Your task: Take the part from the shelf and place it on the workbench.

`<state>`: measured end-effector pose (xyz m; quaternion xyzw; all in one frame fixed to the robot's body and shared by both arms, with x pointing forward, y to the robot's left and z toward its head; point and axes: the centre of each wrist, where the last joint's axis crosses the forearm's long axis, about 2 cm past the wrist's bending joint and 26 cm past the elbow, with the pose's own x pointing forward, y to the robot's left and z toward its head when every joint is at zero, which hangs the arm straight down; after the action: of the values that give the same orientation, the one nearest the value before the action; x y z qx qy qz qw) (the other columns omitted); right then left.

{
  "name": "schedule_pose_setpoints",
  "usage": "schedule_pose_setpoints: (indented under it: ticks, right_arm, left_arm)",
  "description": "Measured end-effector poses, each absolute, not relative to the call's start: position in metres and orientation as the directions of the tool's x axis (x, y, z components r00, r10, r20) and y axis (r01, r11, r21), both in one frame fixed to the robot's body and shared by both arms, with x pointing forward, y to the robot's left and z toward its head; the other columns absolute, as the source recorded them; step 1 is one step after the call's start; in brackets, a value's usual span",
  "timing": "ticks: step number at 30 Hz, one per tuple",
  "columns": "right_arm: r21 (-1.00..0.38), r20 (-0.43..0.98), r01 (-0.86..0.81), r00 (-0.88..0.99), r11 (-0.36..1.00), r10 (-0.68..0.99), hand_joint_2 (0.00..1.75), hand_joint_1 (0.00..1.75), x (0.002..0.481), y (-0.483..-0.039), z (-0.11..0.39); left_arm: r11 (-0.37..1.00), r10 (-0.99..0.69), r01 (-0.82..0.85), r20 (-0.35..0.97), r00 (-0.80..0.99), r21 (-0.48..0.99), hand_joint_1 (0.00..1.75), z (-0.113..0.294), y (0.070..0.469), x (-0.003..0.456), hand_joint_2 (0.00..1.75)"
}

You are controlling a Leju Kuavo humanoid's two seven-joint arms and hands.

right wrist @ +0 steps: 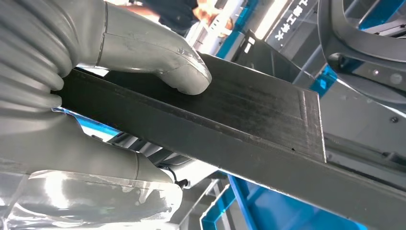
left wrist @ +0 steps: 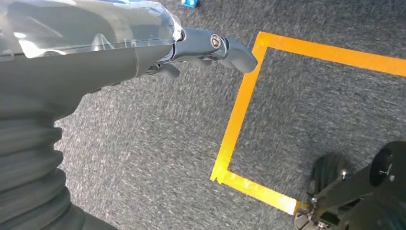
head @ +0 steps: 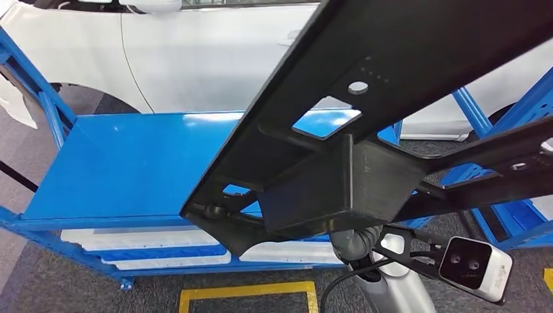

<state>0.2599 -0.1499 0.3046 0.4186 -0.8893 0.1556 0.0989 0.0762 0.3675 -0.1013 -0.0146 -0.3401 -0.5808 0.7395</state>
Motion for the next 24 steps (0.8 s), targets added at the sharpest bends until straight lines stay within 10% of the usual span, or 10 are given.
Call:
schedule_pose_setpoints:
  ticks: [24]
  right_arm:
    - [-0.17, 0.562, -0.825, -0.531, 0.539, -0.634, 1.75, 1.75, 0.264, -0.129, 0.235]
  left_arm:
    - [0.294, -0.829, 0.889, 0.556, 0.054, 0.351, 0.0, -0.104, 0.348, 0.073, 1.75]
